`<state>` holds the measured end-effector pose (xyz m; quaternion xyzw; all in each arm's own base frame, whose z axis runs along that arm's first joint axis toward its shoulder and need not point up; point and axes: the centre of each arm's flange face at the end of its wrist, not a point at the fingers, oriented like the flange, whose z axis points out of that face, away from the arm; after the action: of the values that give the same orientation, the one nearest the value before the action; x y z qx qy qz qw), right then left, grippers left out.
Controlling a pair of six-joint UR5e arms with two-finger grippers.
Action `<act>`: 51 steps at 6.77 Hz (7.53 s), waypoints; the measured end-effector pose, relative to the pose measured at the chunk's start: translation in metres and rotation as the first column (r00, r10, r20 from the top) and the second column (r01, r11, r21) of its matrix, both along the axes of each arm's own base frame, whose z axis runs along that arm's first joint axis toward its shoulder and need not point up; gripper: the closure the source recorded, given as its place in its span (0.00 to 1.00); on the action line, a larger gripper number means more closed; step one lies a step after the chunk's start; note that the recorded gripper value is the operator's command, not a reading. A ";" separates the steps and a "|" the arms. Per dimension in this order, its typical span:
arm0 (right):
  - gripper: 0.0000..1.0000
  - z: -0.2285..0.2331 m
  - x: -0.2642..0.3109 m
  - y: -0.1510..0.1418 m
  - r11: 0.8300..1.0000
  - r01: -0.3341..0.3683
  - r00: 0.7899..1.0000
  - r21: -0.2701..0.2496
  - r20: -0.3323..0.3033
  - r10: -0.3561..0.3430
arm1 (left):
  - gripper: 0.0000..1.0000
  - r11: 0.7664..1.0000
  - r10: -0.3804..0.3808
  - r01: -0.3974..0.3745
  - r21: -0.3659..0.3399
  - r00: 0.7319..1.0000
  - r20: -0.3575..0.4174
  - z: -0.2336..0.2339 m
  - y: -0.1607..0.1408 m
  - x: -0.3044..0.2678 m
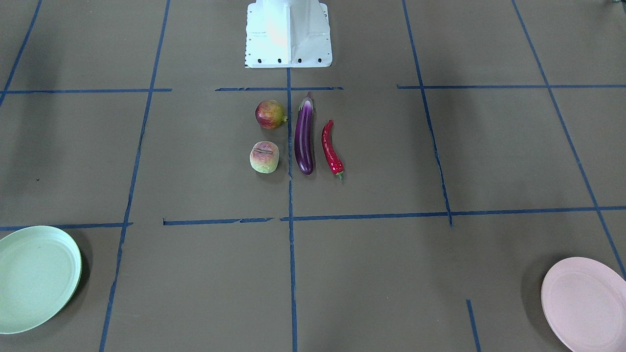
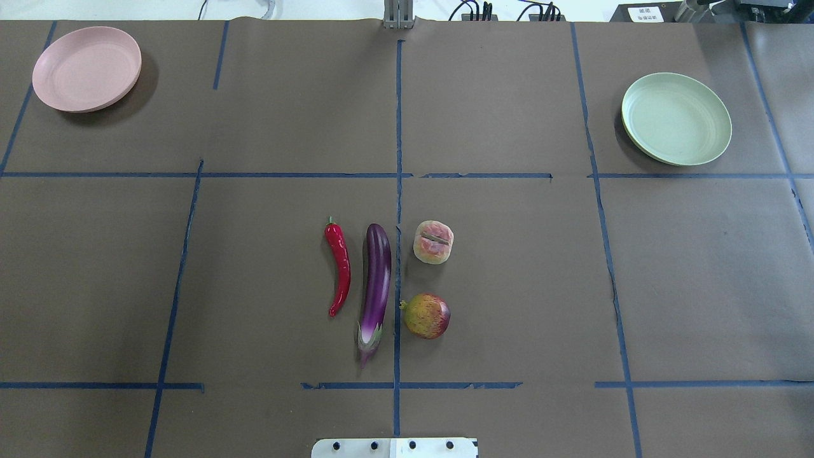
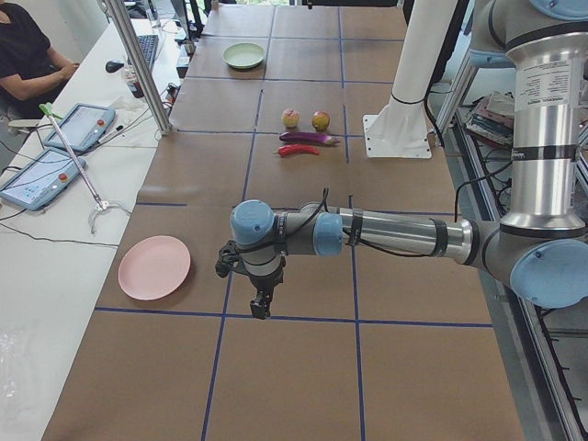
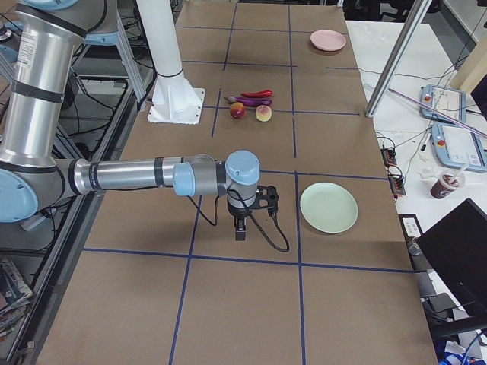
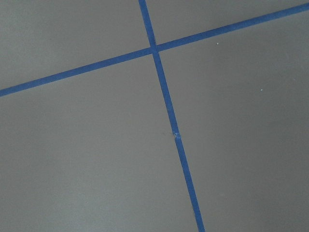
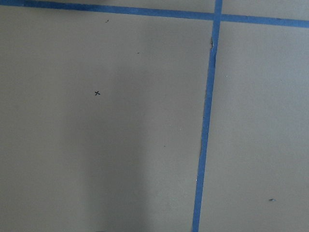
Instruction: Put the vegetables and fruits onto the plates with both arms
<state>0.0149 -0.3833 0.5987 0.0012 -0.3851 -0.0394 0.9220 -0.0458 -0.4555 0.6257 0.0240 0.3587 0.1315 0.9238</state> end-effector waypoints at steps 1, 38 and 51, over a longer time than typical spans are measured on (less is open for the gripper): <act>0.00 0.000 0.000 0.000 1.000 0.000 1.000 0.001 0.001 0.000 | 0.00 1.000 -0.002 0.002 -0.005 1.000 0.000 -0.001 0.002 0.000; 1.00 -0.370 -0.577 -0.084 0.886 -0.418 0.908 -0.198 -0.064 0.414 | 0.00 0.998 0.016 -0.015 0.060 1.000 -0.019 -0.017 -0.003 0.017; 0.00 -0.077 -0.233 -0.297 0.945 -0.324 0.937 -0.033 -0.148 0.316 | 0.34 0.955 -0.271 0.256 -0.149 0.958 -0.093 -0.381 0.025 0.623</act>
<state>-0.2185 -0.6802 0.5216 0.0351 -0.3146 0.1221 0.9407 0.5771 -0.4302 0.2444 0.0163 0.4118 -0.0192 0.9109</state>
